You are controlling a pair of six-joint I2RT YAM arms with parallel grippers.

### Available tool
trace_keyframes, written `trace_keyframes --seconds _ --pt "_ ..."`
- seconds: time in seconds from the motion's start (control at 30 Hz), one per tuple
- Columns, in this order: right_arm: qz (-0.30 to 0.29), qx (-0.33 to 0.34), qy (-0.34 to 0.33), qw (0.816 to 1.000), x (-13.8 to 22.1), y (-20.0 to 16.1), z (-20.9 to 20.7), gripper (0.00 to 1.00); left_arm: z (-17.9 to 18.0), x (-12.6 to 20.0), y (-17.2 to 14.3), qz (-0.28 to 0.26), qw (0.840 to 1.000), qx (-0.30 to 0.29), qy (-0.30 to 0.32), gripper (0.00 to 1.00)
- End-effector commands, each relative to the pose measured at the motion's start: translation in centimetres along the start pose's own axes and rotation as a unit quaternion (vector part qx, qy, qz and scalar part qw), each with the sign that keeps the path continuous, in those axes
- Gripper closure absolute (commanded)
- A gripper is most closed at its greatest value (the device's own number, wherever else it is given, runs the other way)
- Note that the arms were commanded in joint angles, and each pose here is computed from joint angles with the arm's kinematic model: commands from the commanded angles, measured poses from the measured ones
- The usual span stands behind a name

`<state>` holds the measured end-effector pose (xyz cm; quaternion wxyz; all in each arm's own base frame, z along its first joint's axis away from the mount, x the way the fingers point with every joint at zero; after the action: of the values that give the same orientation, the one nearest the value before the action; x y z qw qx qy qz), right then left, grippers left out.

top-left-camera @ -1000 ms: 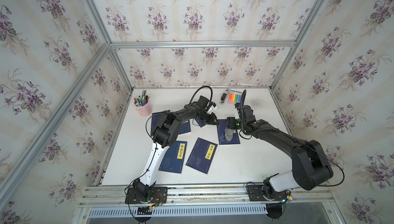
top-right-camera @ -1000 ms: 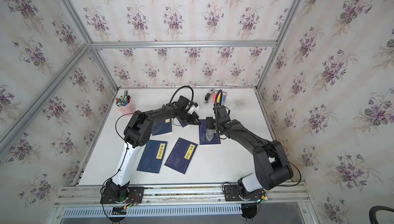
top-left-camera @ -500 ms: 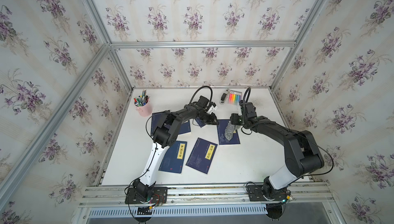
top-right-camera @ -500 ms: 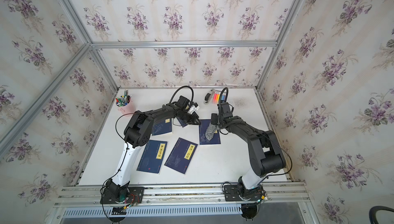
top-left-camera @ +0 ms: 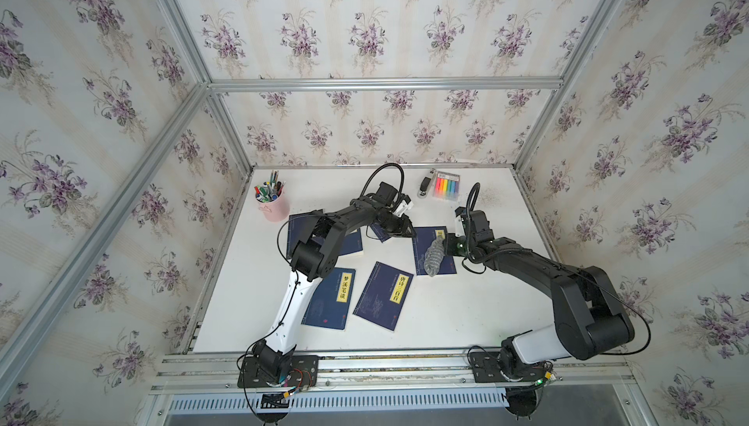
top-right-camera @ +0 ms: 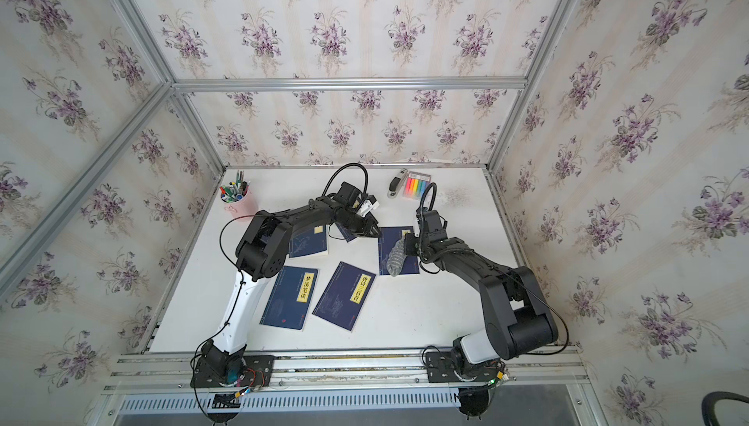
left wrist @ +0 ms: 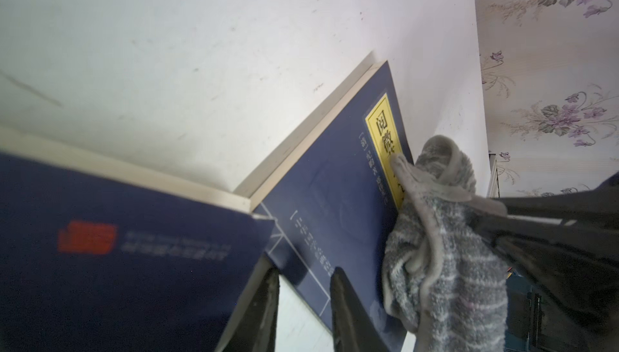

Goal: Wipe the cover of the book
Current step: Wipe the dirt from the cover of the book.

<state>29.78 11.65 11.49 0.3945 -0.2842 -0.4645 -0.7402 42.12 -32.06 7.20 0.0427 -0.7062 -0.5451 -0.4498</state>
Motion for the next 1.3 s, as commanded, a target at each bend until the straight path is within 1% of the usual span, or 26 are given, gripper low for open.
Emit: trace_keyframes --seconds 0.0,0.07,0.1,0.17,0.2,0.23,0.3,0.4,0.43,0.57,0.8,1.0,1.1,1.27 --pt "0.031 -0.005 0.014 0.999 -0.1 -1.6 0.2 0.84 -0.1 0.2 -0.1 0.004 1.0 0.001 0.006 0.7" --pt "0.046 -0.001 0.009 0.999 -0.5 -2.3 0.0 0.79 -0.1 0.2 0.0 0.004 1.0 0.001 0.006 0.7" --pt "0.052 0.001 0.006 0.999 -0.7 -2.5 -0.2 0.74 -0.2 0.3 0.0 0.003 1.0 0.002 0.006 0.7" --pt "0.057 0.005 0.001 0.998 -0.7 -2.9 -0.4 0.62 -0.1 0.2 -0.1 0.004 1.0 0.001 0.005 0.7" --pt "0.054 0.006 -0.002 0.999 -0.6 -2.9 -0.4 0.53 -0.1 0.2 -0.1 0.004 1.0 0.002 0.005 0.7" --pt "0.047 0.008 -0.004 0.999 -0.3 -2.7 -0.4 0.47 -0.1 0.3 -0.1 0.004 1.0 0.001 0.005 0.7" --pt "0.03 0.013 -0.001 0.999 0.4 -2.1 -0.1 0.37 -0.1 0.2 -0.1 0.004 1.0 0.002 0.005 0.7" --pt "0.004 0.025 0.016 1.0 1.9 -1.2 0.8 0.25 -0.2 0.2 0.0 0.004 1.0 0.002 0.004 0.7" --pt "-0.005 0.033 0.024 0.999 2.4 -1.0 1.2 0.22 -0.1 0.2 -0.1 0.004 1.0 0.001 0.004 0.7" --pt "-0.017 0.059 0.039 0.997 3.3 -1.0 2.5 0.21 -0.1 0.2 -0.1 0.005 1.0 0.002 0.004 0.7" --pt "0.009 0.104 0.019 0.994 2.5 -2.9 3.7 0.18 -0.1 0.1 -0.1 0.006 1.0 0.002 0.004 0.7" --pt "0.029 0.115 0.005 0.993 1.5 -3.9 3.4 0.16 0.0 0.3 -0.1 0.006 1.0 0.001 0.004 0.7" --pt "0.042 0.118 -0.01 0.992 0.8 -4.2 3.0 0.18 0.1 0.1 -0.1 0.007 1.0 0.001 0.004 0.7" --pt "0.067 0.117 -0.056 0.989 -0.7 -4.5 2.1 0.26 0.2 0.1 -0.2 0.008 1.0 0.003 0.005 0.7"
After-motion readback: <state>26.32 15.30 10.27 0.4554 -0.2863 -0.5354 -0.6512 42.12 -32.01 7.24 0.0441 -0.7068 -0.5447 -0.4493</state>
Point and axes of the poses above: each gripper's point midway between its finger pads, its own x axis back along the fingers, its own z axis along the line the jaws close on, y = z × x, the point moved 7 cm from there along x, back along the fingers, and after that the axes turned 11 degrees about -x, right-handed, at the moved point
